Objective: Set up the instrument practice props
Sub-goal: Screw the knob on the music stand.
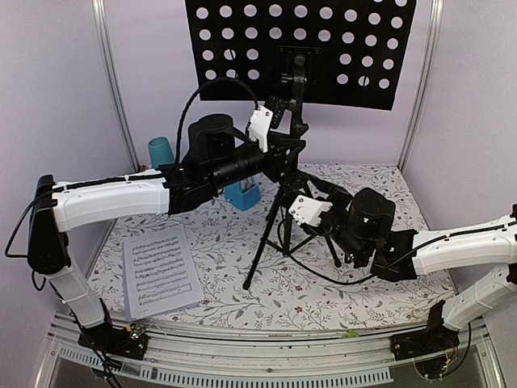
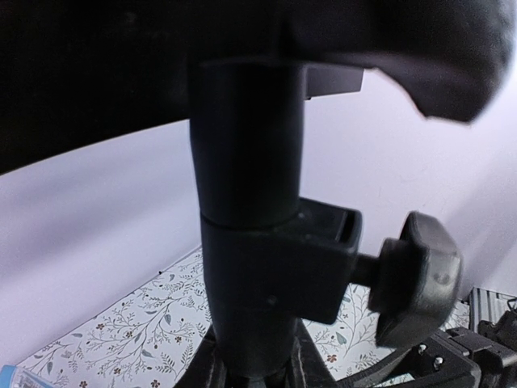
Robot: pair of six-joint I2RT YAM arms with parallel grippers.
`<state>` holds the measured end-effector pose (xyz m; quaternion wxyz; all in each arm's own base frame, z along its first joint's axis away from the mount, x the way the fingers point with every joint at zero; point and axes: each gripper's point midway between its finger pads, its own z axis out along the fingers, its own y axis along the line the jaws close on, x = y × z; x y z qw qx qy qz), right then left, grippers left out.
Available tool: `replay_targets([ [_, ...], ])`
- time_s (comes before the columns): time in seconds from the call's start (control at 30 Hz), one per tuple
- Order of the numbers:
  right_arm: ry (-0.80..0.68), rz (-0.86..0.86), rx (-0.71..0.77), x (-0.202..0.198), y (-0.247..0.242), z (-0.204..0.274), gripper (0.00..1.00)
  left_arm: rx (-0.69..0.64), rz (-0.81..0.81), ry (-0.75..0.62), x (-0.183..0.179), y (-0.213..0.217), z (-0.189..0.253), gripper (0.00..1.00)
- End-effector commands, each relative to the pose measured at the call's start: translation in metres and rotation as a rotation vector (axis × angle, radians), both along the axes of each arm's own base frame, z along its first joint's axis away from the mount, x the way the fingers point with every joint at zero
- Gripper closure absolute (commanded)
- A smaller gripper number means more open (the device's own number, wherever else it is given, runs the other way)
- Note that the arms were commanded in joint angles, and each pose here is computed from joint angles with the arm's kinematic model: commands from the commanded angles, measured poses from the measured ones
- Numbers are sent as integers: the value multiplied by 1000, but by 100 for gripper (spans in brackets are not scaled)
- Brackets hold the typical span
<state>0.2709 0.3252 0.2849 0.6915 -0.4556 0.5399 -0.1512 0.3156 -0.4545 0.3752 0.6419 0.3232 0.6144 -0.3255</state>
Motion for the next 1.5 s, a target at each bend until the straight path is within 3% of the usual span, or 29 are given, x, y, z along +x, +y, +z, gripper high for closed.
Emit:
replay_targets([
  [0.0, -105, -31, -107, 5, 6, 19, 42, 64, -6, -41, 5, -5, -14, 100],
  [0.8, -195, -9, -321, 3, 21, 14, 44, 77, -20, -41, 4, -9, -16, 100],
  [0.93, -189, -22, -332, 5, 21, 16, 56, 80, -18, -40, 5, -9, -17, 100],
  [1.1, -130, -46, -288, 5, 17, 13, 89, 86, -15, -40, 5, -8, -19, 100],
  [1.17, -78, -51, -248, 5, 16, 11, 97, 88, -14, -39, 5, -8, -20, 100],
  [1.47, 267, -81, 189, 3, 14, 2, 100, 90, -21, -39, 4, -8, -23, 100],
])
